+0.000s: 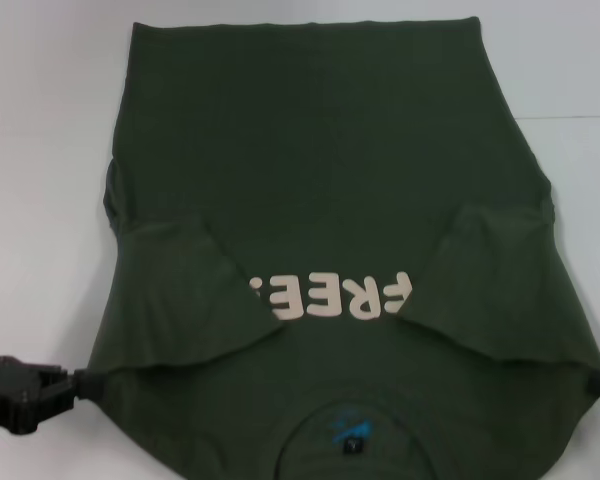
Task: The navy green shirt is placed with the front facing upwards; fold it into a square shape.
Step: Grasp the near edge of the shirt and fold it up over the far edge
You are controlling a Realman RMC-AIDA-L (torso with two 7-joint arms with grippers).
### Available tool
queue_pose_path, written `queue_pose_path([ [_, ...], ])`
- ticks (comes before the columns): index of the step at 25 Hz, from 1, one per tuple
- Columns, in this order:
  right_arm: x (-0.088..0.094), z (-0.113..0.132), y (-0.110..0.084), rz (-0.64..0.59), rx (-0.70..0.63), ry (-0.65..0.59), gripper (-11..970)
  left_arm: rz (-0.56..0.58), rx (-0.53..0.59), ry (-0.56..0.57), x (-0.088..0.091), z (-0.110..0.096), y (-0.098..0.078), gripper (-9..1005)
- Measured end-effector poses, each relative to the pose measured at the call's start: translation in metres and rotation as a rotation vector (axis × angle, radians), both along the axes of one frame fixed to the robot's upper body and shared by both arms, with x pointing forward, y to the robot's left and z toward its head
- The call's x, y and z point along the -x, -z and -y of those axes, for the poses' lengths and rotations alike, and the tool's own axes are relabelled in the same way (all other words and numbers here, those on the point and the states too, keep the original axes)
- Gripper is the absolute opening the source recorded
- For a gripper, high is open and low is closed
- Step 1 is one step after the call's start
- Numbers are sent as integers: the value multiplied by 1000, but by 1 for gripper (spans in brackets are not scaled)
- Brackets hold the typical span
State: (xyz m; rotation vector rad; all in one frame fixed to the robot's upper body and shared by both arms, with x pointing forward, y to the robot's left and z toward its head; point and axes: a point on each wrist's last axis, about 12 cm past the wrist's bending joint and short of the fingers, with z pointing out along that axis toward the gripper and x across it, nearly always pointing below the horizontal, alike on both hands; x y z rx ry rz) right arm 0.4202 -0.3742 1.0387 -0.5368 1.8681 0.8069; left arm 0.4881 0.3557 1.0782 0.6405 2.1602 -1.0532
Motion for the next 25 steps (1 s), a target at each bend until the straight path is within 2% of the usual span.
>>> queue_pose_path([
  [7, 34, -11, 6, 100, -3, -59, 40, 41, -16, 49, 21, -7, 3, 28],
  [17, 78, -10, 12, 105, -43, -40, 40, 50, -20, 84, 51, -21, -3, 28],
  [20, 80, -9, 11, 117, -48, -20, 40, 47, -23, 86, 53, -23, -5, 28],
  [25, 74, -9, 14, 105, -41, -1, 40, 32, -4, 123, 52, -17, -4, 28],
])
